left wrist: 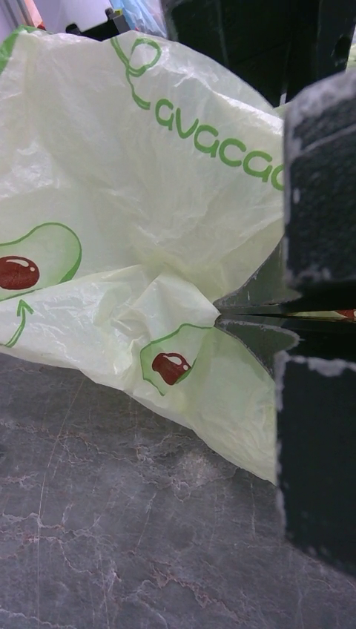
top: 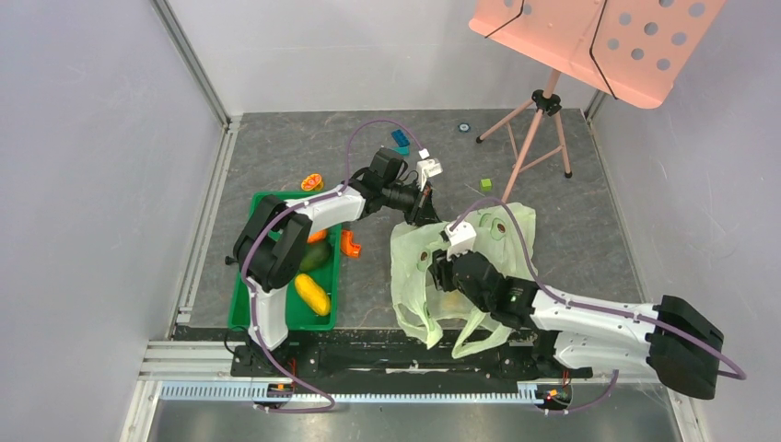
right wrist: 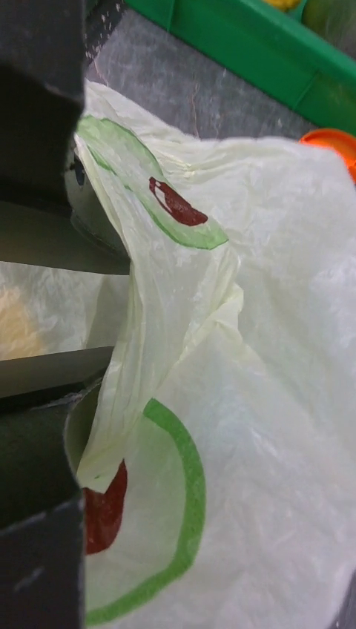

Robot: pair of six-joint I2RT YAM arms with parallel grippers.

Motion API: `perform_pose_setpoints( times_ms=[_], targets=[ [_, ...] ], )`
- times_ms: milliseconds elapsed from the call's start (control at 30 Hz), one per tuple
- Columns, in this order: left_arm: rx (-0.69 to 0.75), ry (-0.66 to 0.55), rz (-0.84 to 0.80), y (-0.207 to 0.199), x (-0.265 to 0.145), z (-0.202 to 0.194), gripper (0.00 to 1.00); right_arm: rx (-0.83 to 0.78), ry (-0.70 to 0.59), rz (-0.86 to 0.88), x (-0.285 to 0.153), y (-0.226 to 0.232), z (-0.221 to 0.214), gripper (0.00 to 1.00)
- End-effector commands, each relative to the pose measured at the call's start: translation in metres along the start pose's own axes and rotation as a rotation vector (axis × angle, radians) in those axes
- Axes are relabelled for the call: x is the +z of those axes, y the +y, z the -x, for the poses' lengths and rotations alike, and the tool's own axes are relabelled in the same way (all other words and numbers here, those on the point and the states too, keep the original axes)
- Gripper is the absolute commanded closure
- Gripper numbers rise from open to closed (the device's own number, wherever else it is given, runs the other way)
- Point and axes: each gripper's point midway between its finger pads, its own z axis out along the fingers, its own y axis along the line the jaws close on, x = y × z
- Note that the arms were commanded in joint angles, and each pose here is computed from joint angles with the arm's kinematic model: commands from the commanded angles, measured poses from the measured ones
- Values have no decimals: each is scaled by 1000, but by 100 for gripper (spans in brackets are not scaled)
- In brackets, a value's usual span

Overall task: Take the fake fruits out of the plastic bag
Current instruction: Adjust the plastic bag at the center of the board, then take out the fake fruit from the plastic bag.

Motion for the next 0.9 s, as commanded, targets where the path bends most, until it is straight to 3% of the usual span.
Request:
perform_pose_setpoints(
  times_ms=[0,100,433,533,700,867],
  targets=[
    [0,-17,-43,-5,3,6,98,-45,24,1,9,-7,2,55],
    [-1,-15,-49,-5,3,5,98,-70,33,-28,17,-16,5,46],
    [-6,-8,-67,-6,4,2,98,-82,-23,-99,29,-33,19,34],
    [-8,-6,-68,-6,4,1,98,-40,-81,-134,23,-41,26,35],
    [-10,-5,-73,-6,5,1,98,-17,-114,-195,18,-56,30,45],
    [-12,-5,-74,-6,5,1,98,-41,-79,-200,25,-60,24,44]
  ],
)
